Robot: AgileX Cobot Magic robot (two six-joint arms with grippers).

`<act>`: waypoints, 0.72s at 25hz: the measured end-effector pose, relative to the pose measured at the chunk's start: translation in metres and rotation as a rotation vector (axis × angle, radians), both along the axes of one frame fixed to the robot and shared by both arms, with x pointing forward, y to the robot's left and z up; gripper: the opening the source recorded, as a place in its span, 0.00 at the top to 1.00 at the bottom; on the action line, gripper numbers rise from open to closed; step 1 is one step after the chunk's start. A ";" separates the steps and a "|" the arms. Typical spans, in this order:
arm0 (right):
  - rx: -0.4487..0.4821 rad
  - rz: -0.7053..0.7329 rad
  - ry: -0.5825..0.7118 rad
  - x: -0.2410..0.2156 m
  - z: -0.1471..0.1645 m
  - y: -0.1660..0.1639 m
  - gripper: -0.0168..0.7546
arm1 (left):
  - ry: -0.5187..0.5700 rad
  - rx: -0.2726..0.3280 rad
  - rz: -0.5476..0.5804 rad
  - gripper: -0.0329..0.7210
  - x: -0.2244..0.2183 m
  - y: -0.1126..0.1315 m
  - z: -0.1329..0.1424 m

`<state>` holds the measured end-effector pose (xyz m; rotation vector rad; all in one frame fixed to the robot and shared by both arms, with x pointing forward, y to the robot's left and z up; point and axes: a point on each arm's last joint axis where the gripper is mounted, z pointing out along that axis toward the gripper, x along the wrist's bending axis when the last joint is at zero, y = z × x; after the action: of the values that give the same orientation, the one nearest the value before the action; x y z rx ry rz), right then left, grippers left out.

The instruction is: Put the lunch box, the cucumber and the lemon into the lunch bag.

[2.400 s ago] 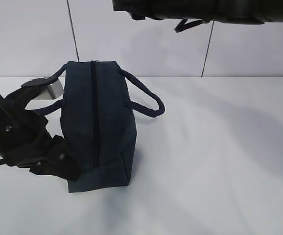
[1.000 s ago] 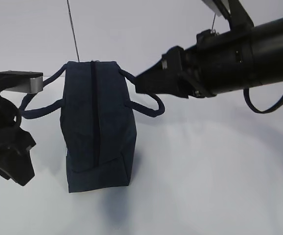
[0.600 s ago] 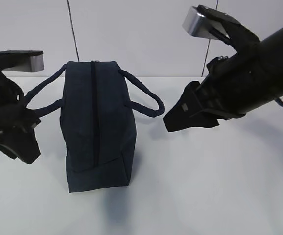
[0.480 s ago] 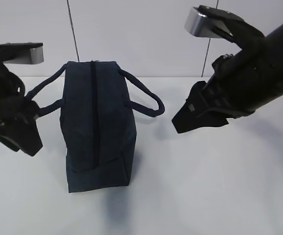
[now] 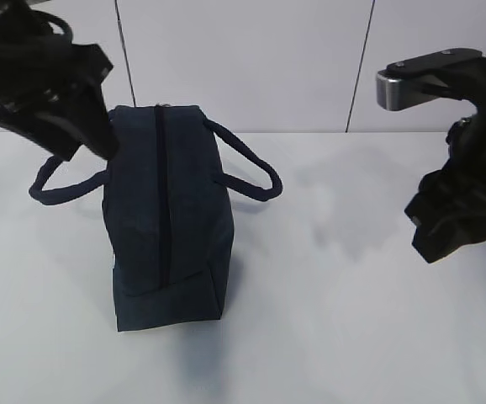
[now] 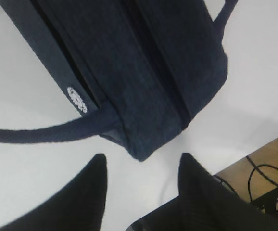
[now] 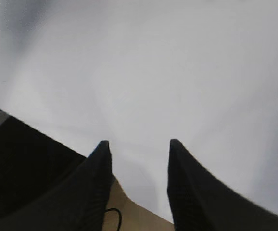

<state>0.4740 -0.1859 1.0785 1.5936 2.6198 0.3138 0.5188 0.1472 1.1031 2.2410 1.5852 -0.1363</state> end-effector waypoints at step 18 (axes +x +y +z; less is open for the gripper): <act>-0.132 -0.056 -0.075 0.003 0.004 -0.015 0.47 | 0.047 0.013 0.249 0.36 0.075 -0.008 -0.018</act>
<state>0.4768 -0.2005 1.0828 1.5770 2.4798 0.1898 0.5942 0.1393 1.0847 2.0418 1.8783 -0.1111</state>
